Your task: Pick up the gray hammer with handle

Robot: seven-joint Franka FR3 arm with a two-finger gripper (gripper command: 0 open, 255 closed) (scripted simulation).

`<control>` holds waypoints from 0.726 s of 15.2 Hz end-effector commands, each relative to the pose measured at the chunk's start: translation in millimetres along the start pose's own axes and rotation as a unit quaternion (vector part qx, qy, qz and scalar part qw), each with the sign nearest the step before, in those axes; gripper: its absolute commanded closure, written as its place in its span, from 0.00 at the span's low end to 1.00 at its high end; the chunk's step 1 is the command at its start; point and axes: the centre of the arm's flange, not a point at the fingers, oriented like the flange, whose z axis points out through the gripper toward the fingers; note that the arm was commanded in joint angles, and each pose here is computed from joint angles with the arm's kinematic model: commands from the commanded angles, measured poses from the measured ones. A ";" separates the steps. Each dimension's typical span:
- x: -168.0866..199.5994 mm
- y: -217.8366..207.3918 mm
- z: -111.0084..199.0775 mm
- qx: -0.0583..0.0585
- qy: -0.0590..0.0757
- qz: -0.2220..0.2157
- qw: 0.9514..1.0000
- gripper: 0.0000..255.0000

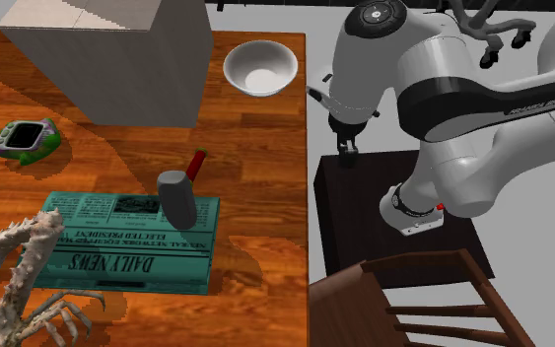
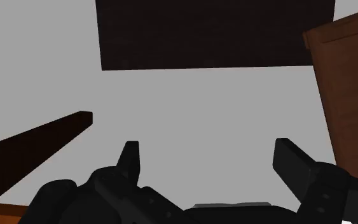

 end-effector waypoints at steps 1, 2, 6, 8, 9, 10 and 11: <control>0.0 0.0 0.0 0.000 0.000 0.000 1.000 0.00; 9.0 8.2 -0.7 0.006 0.008 -0.026 1.000 0.00; 48.5 36.3 -4.0 0.028 0.042 -0.128 0.991 0.00; 70.2 47.2 -6.4 0.039 0.058 -0.179 0.981 0.00; 81.4 51.8 -7.7 0.044 0.066 -0.204 0.976 0.00; 92.7 55.9 -9.2 0.050 0.074 -0.229 0.969 0.00; 104.3 59.4 -10.8 0.055 0.083 -0.254 0.962 0.00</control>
